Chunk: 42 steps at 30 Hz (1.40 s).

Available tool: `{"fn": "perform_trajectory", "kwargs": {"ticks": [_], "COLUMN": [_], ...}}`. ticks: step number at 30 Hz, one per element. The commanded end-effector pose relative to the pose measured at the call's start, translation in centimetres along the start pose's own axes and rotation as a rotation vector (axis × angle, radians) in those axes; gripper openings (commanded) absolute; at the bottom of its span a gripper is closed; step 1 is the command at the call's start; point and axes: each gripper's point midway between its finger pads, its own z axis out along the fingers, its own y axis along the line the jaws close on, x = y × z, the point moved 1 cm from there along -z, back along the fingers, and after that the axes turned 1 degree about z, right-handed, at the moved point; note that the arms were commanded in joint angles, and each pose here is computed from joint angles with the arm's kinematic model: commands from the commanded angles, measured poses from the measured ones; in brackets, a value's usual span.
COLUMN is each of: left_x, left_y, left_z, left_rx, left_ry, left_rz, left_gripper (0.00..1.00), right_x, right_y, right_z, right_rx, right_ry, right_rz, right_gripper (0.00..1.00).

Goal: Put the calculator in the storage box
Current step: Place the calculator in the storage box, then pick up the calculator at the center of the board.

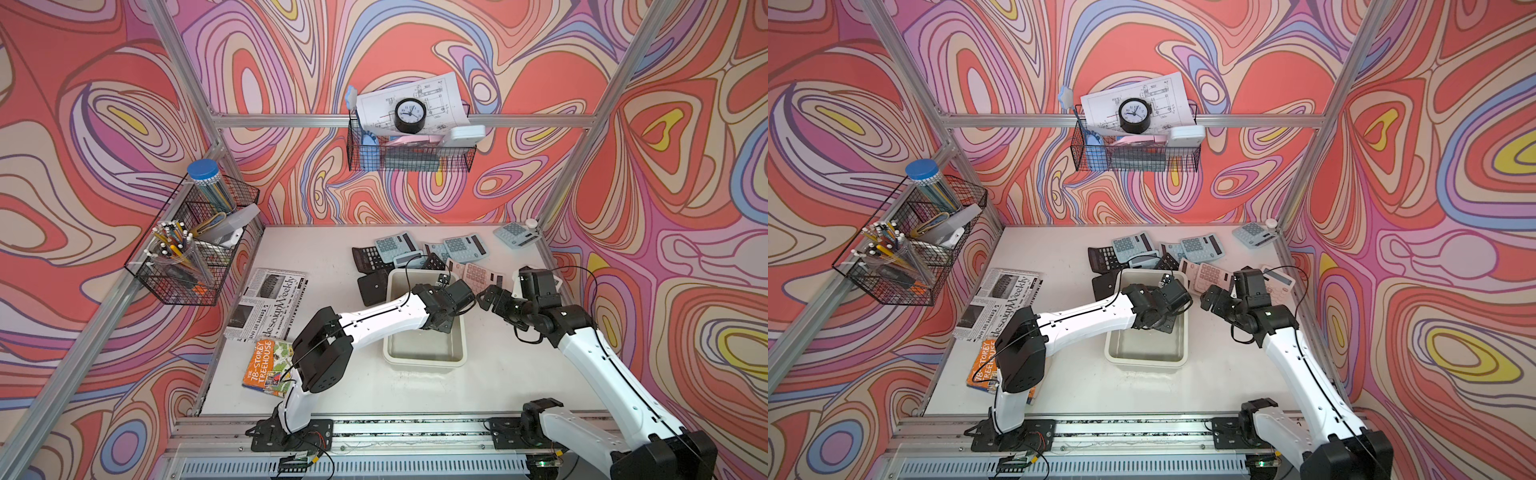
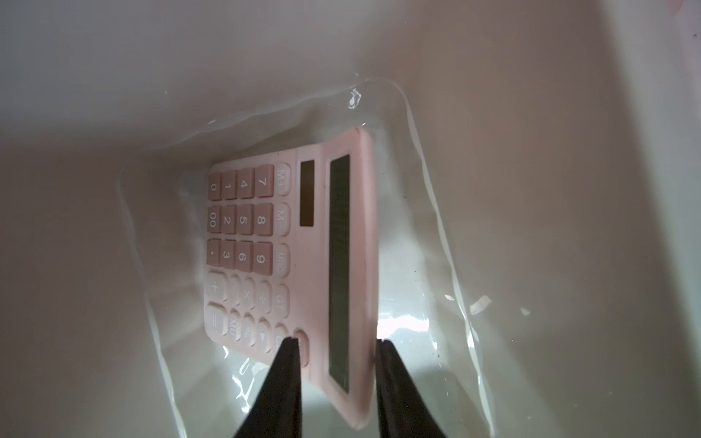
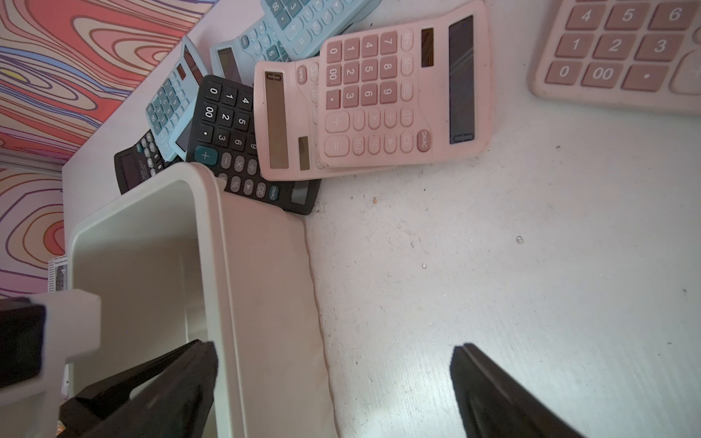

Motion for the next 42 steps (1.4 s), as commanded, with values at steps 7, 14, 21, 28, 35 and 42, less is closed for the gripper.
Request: {"fn": "perform_trajectory", "kwargs": {"ticks": [7, 14, 21, 28, 35, 42], "left_x": [-2.1, -3.7, -3.7, -1.8, 0.7, 3.3], "left_y": [-1.3, 0.5, 5.3, 9.6, 11.2, 12.5], "left_z": [-3.3, -8.7, -13.1, -13.1, -11.8, -9.8], "left_rx": [0.083, 0.098, 0.052, 0.09, 0.117, 0.118], "left_ry": [-0.05, -0.144, -0.224, -0.199, -0.176, -0.151], "left_rz": [-0.046, -0.049, -0.066, -0.091, -0.123, -0.215], "left_gripper": [0.38, 0.57, 0.84, 0.99, 0.99, 0.99], "right_x": [-0.8, -1.0, -1.6, -3.0, -4.8, -5.9], "right_y": [0.6, 0.8, 1.5, 1.3, -0.1, -1.0], "right_z": [-1.1, -1.8, -2.7, -2.1, 0.4, 3.9], "right_rx": [-0.007, -0.017, -0.034, 0.017, 0.132, 0.13], "right_ry": [-0.035, -0.042, -0.058, -0.086, -0.114, -0.083], "right_rz": [-0.022, -0.022, -0.015, -0.049, -0.102, -0.106], "right_gripper": [0.98, 0.98, 0.98, 0.98, 0.95, 0.94]}}
